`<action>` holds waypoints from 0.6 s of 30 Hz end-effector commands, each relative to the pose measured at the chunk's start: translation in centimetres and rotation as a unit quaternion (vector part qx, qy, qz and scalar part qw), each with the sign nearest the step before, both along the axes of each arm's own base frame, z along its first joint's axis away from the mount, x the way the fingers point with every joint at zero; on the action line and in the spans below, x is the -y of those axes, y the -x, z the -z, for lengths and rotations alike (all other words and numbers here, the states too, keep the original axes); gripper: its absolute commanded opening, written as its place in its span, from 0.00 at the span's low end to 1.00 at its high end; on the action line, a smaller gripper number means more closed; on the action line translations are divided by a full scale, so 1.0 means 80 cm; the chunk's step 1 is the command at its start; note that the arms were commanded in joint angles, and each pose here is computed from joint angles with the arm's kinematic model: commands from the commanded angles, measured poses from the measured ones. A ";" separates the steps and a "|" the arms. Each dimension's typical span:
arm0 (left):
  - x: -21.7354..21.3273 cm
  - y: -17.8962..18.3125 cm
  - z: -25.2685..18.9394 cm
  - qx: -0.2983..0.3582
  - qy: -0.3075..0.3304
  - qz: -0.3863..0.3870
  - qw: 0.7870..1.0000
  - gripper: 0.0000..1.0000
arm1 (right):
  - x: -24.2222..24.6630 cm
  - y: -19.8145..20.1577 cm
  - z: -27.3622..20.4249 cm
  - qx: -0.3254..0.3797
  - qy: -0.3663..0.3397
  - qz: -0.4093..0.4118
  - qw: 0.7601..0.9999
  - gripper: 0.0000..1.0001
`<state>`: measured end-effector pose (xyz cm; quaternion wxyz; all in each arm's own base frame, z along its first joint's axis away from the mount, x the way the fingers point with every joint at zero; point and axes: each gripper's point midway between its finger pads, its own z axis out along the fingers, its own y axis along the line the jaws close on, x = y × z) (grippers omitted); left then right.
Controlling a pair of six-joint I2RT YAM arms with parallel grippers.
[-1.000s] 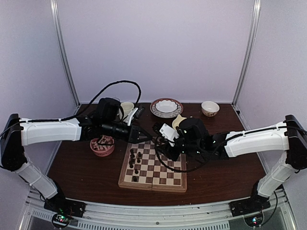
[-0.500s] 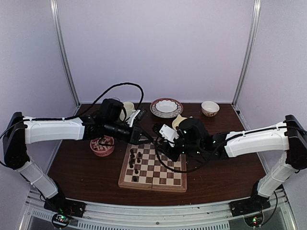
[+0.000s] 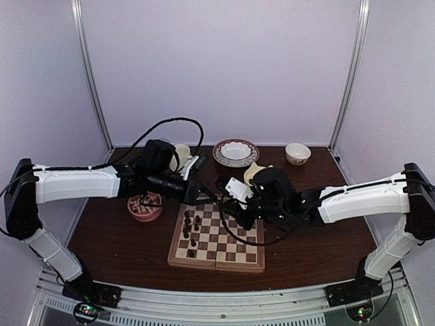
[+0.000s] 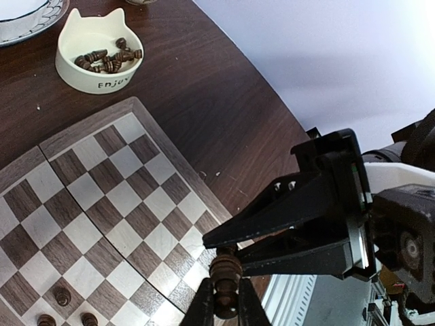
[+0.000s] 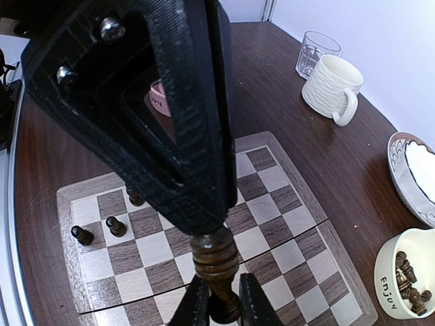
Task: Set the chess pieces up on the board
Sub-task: Pass from the left arm to the right
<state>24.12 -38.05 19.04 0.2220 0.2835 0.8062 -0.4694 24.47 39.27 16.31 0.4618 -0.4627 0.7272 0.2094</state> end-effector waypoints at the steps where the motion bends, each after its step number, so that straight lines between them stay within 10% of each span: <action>1: 0.000 -0.008 -0.015 0.031 0.000 -0.011 0.999 0.07 | 0.000 -0.006 -0.027 0.012 -0.029 0.021 0.999 0.14; 18: -0.058 -0.069 0.031 0.117 -0.181 -0.127 0.968 0.08 | 0.066 -0.067 -0.039 0.007 -0.076 0.175 0.982 0.12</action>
